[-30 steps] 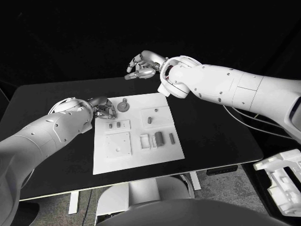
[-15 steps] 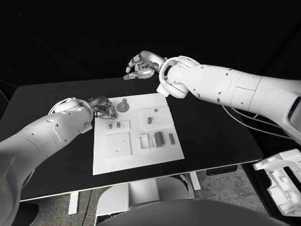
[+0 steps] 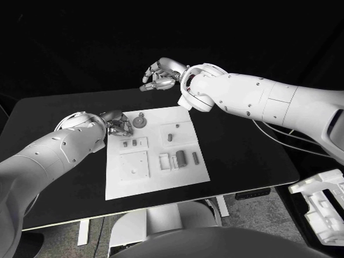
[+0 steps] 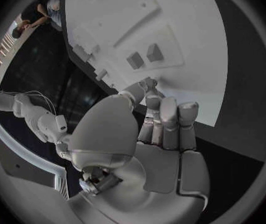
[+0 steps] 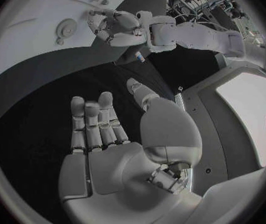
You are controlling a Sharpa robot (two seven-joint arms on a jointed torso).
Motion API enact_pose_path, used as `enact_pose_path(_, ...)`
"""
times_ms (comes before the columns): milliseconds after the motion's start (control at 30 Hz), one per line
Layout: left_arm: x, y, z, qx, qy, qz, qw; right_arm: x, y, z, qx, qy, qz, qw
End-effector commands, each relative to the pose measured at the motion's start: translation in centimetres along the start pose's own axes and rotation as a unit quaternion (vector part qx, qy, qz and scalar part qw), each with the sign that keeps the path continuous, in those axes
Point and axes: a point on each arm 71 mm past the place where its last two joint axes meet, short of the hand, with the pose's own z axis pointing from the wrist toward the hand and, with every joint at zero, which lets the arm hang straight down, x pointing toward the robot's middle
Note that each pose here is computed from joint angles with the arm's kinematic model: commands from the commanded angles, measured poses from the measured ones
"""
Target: Assemble the parts on the task board
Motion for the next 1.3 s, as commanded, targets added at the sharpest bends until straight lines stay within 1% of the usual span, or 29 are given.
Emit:
enact_pose_path(33,0.14,-0.23,0.11,-0.002,0.009,-0.006,1.0,0.03,0.17,0.07,-0.004,0.001,-0.002,1.0)
enact_pose_path(200,0.2,0.04,0.07,-0.012,0.017,-0.008,1.0,0.01,0.15,0.07,-0.004,0.001,-0.002,1.0)
enact_pose_path(433,0.2,0.24,0.02,-0.015,0.019,-0.008,1.0,0.02,0.16,0.1,-0.004,0.001,-0.002,1.0)
enact_pose_path(1033,0.22,-0.06,0.1,-0.008,0.015,-0.007,1.0,0.07,0.24,0.13,-0.005,0.001,-0.002,1.0)
enact_pose_path(1133,0.19,-0.17,0.14,-0.006,0.013,-0.006,1.0,0.09,0.26,0.15,-0.005,0.001,-0.002,1.0)
enact_pose_path(1300,0.0,-0.29,0.18,-0.005,-0.002,-0.003,1.0,0.1,0.28,0.14,-0.005,0.001,-0.002,1.0)
